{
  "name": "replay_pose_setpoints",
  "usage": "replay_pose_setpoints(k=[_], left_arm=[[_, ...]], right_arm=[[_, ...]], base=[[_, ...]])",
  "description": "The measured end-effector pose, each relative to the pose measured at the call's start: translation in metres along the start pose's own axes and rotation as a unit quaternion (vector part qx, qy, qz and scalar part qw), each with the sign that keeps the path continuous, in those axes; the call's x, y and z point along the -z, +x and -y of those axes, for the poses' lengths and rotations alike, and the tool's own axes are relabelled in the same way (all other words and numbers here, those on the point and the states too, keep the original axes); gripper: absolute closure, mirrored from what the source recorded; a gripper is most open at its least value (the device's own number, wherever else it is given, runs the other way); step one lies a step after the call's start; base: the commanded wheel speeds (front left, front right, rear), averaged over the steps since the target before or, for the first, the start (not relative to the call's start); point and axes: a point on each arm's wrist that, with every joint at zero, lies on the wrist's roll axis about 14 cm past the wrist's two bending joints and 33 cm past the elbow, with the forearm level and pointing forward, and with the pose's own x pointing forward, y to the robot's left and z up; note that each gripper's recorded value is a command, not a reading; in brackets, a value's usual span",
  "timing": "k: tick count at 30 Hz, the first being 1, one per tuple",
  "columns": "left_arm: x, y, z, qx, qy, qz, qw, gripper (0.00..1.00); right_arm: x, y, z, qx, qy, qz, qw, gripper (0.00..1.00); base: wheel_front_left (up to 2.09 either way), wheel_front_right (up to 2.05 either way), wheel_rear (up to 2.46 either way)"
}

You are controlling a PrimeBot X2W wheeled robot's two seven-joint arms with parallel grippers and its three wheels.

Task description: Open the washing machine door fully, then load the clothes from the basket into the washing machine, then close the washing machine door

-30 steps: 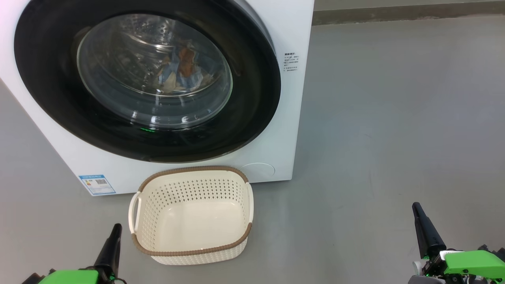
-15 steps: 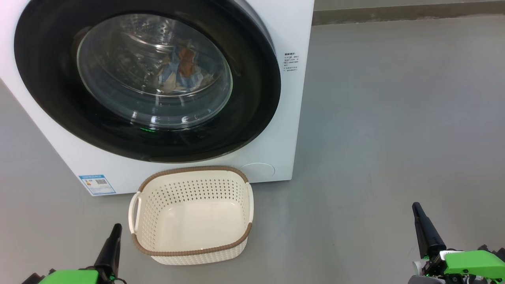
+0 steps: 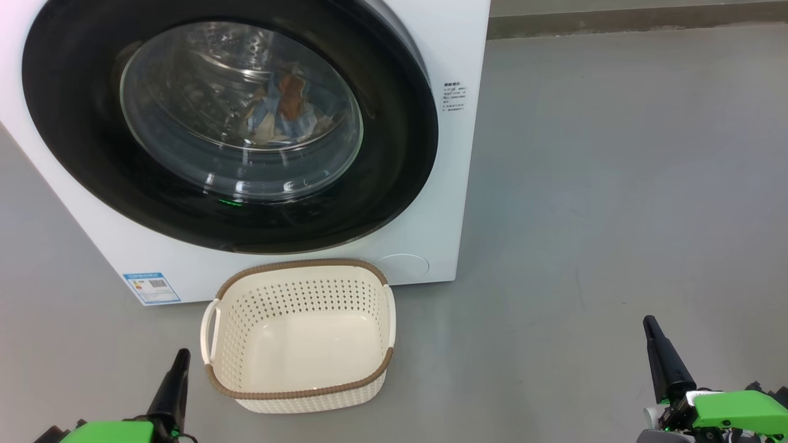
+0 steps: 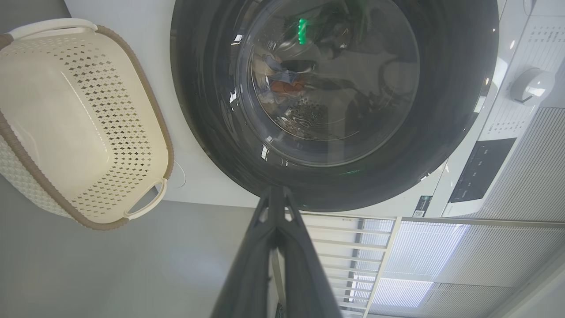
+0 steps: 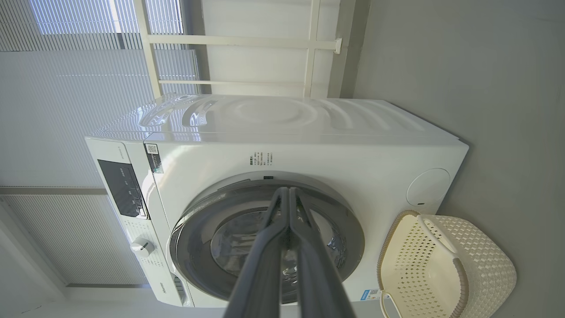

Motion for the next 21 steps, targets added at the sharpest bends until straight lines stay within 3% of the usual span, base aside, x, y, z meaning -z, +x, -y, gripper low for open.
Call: replay_pose_setpoints(k=[21], left_arm=[[0.0,0.0,0.0,0.0,0.0,0.0,1.0,1.0]], right_arm=[[0.0,0.0,0.0,0.0,0.0,0.0,1.0,1.0]], base=[[0.0,0.0,0.0]])
